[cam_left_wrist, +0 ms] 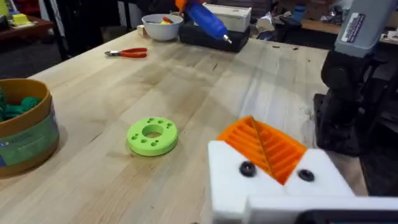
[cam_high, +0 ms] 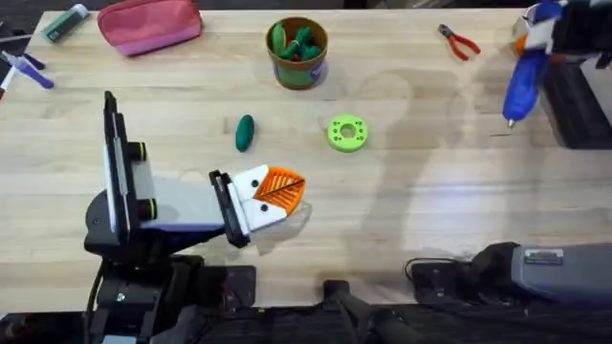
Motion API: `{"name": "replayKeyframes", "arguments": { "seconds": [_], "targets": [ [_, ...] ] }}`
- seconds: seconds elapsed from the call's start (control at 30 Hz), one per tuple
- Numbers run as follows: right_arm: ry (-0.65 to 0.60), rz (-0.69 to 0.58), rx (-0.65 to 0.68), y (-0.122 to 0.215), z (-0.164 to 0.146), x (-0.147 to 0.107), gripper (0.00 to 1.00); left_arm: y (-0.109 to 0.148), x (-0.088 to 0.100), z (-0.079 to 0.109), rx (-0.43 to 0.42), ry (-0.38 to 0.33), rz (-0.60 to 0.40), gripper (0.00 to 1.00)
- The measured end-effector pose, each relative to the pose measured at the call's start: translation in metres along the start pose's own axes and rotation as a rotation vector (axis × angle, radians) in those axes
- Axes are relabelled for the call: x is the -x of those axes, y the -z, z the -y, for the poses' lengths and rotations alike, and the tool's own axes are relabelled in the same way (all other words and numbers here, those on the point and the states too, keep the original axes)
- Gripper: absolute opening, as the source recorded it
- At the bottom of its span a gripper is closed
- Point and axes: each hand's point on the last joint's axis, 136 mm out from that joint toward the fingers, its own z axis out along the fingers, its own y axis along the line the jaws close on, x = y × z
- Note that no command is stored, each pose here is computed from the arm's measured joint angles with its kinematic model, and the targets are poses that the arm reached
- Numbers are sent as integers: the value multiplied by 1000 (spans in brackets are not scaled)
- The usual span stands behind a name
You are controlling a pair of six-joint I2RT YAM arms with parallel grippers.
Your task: Pick up the gripper from the table and insert it into the empty holder that is missing its gripper. Then pick up a screw, insert it into the mounting hole, and use the screwdriver to tighten it. Finally, clean up the table by picking up the vegetable and placing it into the bucket.
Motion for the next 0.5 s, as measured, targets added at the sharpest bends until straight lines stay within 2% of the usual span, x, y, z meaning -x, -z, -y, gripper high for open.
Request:
{"name": "replayKeyframes", "arguments": {
  "seconds": [0.3,0.5],
  "targets": [
    [205,250,155,84,-115,34,29,0,0,0,0,0,0,17],
    [285,497,323,151,-196,58,29,0,0,0,0,0,0,17]
  ]
}}
